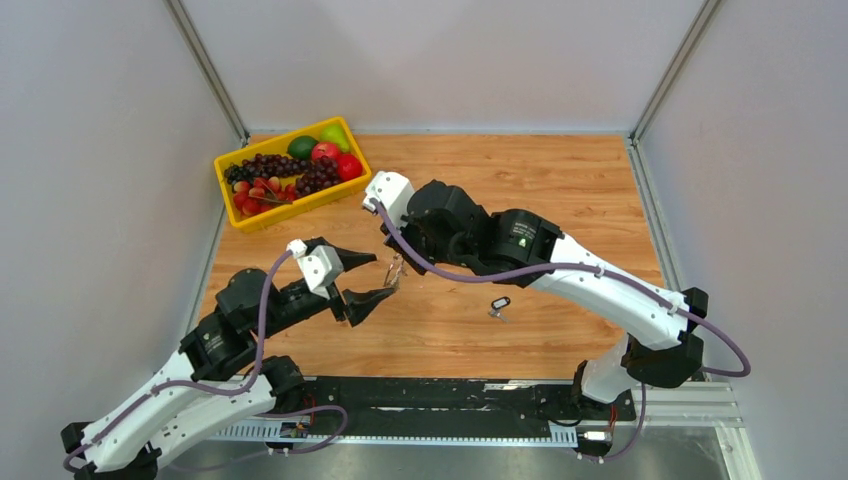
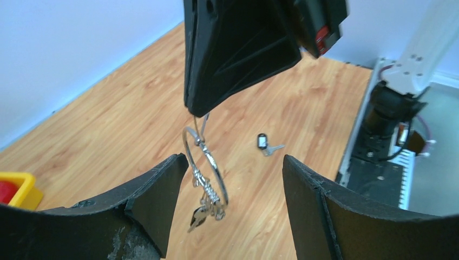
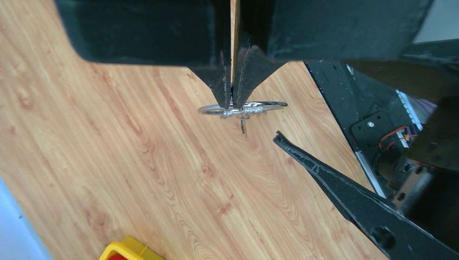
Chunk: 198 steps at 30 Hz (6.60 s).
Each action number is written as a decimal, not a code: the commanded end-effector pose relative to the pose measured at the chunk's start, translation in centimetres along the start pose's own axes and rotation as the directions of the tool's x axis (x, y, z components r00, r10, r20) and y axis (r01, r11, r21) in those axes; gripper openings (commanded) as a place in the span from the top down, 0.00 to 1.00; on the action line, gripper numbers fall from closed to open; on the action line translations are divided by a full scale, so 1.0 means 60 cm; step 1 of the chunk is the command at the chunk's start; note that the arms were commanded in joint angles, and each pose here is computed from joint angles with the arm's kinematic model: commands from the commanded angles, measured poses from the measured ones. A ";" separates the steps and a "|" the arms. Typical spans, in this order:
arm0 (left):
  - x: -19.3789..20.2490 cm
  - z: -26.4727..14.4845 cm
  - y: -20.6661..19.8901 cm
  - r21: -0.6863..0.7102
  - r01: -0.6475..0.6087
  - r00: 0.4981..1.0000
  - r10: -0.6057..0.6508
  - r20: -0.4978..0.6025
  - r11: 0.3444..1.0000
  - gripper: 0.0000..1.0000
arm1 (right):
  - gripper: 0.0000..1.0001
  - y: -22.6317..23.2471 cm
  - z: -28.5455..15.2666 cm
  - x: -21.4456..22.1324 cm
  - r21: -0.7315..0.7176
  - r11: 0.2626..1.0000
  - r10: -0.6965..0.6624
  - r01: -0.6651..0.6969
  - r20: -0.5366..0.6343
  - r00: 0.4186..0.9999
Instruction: Put the keys on the keyring
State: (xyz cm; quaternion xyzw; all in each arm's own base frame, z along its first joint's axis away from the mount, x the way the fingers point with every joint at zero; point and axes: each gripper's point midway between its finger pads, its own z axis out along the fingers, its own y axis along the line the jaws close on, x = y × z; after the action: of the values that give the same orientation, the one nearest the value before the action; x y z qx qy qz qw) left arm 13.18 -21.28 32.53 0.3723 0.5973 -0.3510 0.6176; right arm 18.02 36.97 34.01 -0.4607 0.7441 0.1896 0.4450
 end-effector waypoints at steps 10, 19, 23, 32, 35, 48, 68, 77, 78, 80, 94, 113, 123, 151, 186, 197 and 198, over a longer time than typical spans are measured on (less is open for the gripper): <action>0.000 0.048 0.060 -0.169 -0.052 0.997 0.060 0.047 0.984 0.24 | 1.00 0.014 -0.007 -0.036 -0.160 0.958 0.250 -0.239 0.047 0.967; 0.007 0.062 0.056 -0.150 -0.043 0.997 0.051 0.050 0.988 0.25 | 1.00 -0.002 -0.001 -0.044 -0.185 0.939 0.307 -0.292 0.060 0.950; 0.011 0.060 0.059 -0.159 -0.052 0.997 0.060 0.045 0.986 0.26 | 1.00 -0.004 0.000 -0.048 -0.189 0.935 0.319 -0.301 0.067 0.946; 0.006 0.064 0.063 -0.173 -0.055 0.995 0.068 0.070 0.983 0.35 | 1.00 0.005 -0.005 -0.057 -0.228 0.921 0.339 -0.316 0.068 0.938; 0.001 0.065 0.064 -0.174 -0.056 0.994 0.071 0.081 0.983 0.40 | 1.00 0.008 -0.007 -0.059 -0.236 0.919 0.341 -0.317 0.068 0.938; 0.008 0.066 0.060 -0.160 -0.062 0.995 0.073 0.064 0.985 0.47 | 1.00 0.009 -0.015 -0.073 -0.251 0.914 0.350 -0.319 0.088 0.933; 0.011 0.062 0.063 -0.171 -0.059 0.996 0.070 0.059 0.983 0.38 | 1.00 0.001 -0.031 -0.091 -0.244 0.912 0.368 -0.331 0.124 0.922; 0.013 0.062 0.063 -0.172 -0.063 0.996 0.074 0.058 0.983 0.44 | 1.00 0.000 -0.034 -0.095 -0.245 0.911 0.370 -0.332 0.133 0.919; 0.013 0.062 0.063 -0.172 -0.062 0.996 0.073 0.058 0.983 0.45 | 1.00 -0.001 -0.035 -0.097 -0.245 0.911 0.372 -0.333 0.135 0.918; 0.012 0.062 0.063 -0.172 -0.063 0.995 0.074 0.059 0.983 0.46 | 1.00 -0.002 -0.036 -0.098 -0.242 0.911 0.373 -0.333 0.139 0.917; 0.010 0.054 0.070 -0.198 -0.065 0.994 0.080 0.068 0.978 0.51 | 1.00 0.000 -0.039 -0.098 -0.248 0.907 0.380 -0.340 0.138 0.914; -0.032 0.045 0.068 -0.208 0.038 0.987 -0.005 0.159 0.977 1.00 | 1.00 0.005 -0.035 -0.081 -0.253 0.905 0.380 -0.342 0.119 0.917; -0.038 0.043 0.067 -0.204 0.042 0.986 -0.008 0.164 0.978 1.00 | 1.00 0.012 -0.035 -0.081 -0.276 0.900 0.379 -0.337 0.118 0.918; -0.049 0.033 0.056 -0.172 0.050 0.983 -0.018 0.184 0.984 1.00 | 0.73 0.024 -0.033 -0.086 -0.321 0.894 0.368 -0.313 0.129 0.921; -0.065 0.028 0.044 -0.135 0.062 0.974 -0.030 0.226 0.989 1.00 | 0.88 0.038 -0.019 -0.073 -0.350 0.887 0.352 -0.301 0.091 0.932; -0.063 0.029 0.042 -0.127 0.062 0.974 -0.032 0.224 0.990 1.00 | 1.00 0.039 -0.025 -0.080 -0.338 0.898 0.336 -0.281 0.115 0.935; -0.062 0.029 0.041 -0.126 0.062 0.975 -0.033 0.221 0.990 0.99 | 1.00 0.040 -0.026 -0.081 -0.338 0.899 0.335 -0.280 0.116 0.935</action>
State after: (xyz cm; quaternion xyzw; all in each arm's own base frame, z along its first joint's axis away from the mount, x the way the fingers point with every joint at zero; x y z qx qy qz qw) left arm 16.61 -21.93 33.04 0.2893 0.5912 -0.3421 0.6707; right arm 16.31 39.04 37.39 -0.3799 0.7424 0.4045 0.3753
